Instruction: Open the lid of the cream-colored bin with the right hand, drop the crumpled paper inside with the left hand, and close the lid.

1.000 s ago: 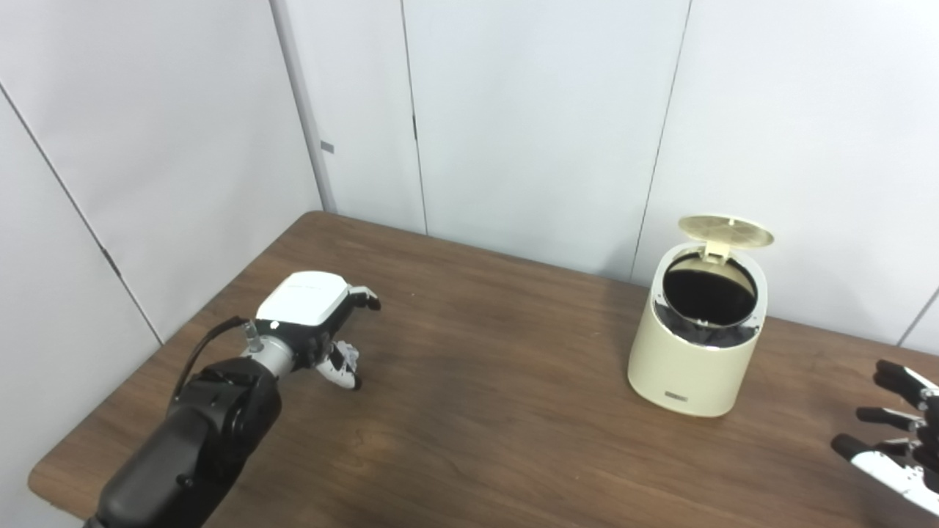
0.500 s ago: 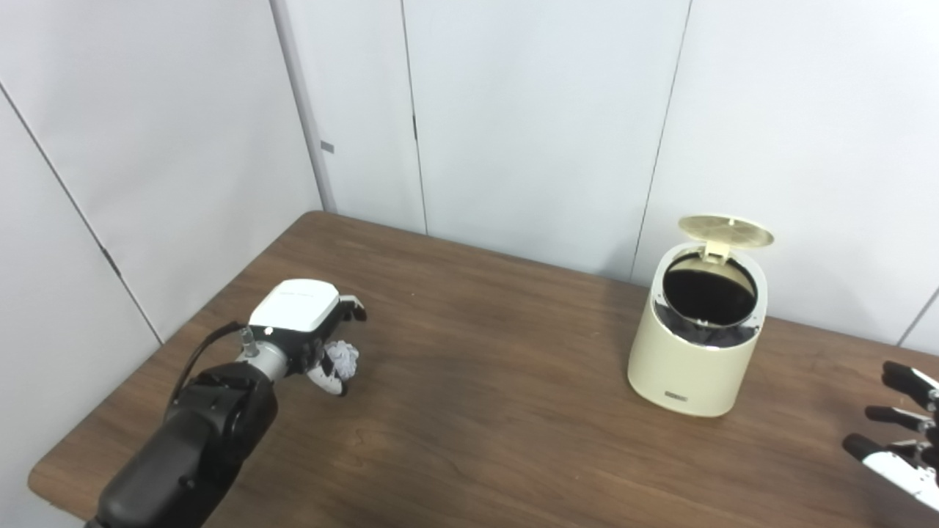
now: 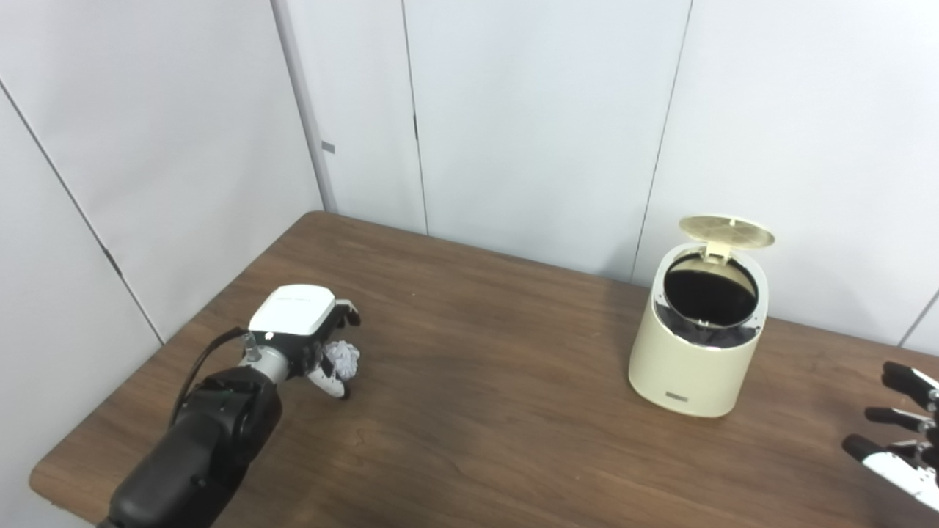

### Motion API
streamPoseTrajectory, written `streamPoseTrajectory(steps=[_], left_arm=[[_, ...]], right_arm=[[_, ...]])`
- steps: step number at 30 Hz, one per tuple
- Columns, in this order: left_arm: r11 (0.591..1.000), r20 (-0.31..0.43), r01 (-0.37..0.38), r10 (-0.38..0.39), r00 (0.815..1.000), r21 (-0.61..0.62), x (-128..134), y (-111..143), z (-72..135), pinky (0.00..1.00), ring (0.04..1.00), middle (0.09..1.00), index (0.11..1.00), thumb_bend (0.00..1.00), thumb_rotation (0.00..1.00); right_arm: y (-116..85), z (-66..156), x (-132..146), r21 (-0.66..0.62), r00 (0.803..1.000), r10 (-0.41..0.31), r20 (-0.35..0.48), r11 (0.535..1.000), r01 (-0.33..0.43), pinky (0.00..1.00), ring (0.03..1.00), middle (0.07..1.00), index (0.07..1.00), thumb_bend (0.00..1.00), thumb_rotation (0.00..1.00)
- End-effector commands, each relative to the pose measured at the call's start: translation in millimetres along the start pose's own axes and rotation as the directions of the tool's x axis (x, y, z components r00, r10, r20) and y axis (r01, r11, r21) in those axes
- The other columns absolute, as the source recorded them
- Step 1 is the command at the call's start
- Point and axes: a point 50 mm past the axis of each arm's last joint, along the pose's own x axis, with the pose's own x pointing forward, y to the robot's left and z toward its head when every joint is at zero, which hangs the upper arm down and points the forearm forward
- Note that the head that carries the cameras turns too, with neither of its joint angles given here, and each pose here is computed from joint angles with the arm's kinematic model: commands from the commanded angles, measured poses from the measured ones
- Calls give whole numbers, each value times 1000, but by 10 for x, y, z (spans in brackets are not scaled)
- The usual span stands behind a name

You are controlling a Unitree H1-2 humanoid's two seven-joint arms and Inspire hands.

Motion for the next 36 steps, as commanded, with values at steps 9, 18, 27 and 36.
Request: streamPoseTrajectory(steps=[9, 18, 27, 36], left_arm=[[1000, 0, -27, 27, 1000, 8, 82, 17, -51, 528, 669, 727, 749, 813, 59], [999, 46, -21, 23, 999, -49, 85, -85, -57, 528, 649, 691, 692, 813, 3], [991, 95, 38, -26, 995, -127, 79, -180, -45, 420, 415, 480, 509, 504, 0], [992, 95, 45, -34, 995, -118, 67, -210, -34, 435, 420, 487, 502, 504, 0]], right_arm=[[-137, 218, 59, -37, 996, -14, 89, 999, 18, 407, 693, 846, 825, 805, 433], [-164, 262, 44, -42, 996, -21, 84, 999, 25, 392, 678, 825, 813, 793, 422], [-190, 251, 12, -31, 997, -37, 62, 999, 39, 387, 680, 830, 800, 805, 427], [-206, 256, 0, -19, 997, -55, 58, 998, 56, 381, 655, 803, 783, 820, 427]])
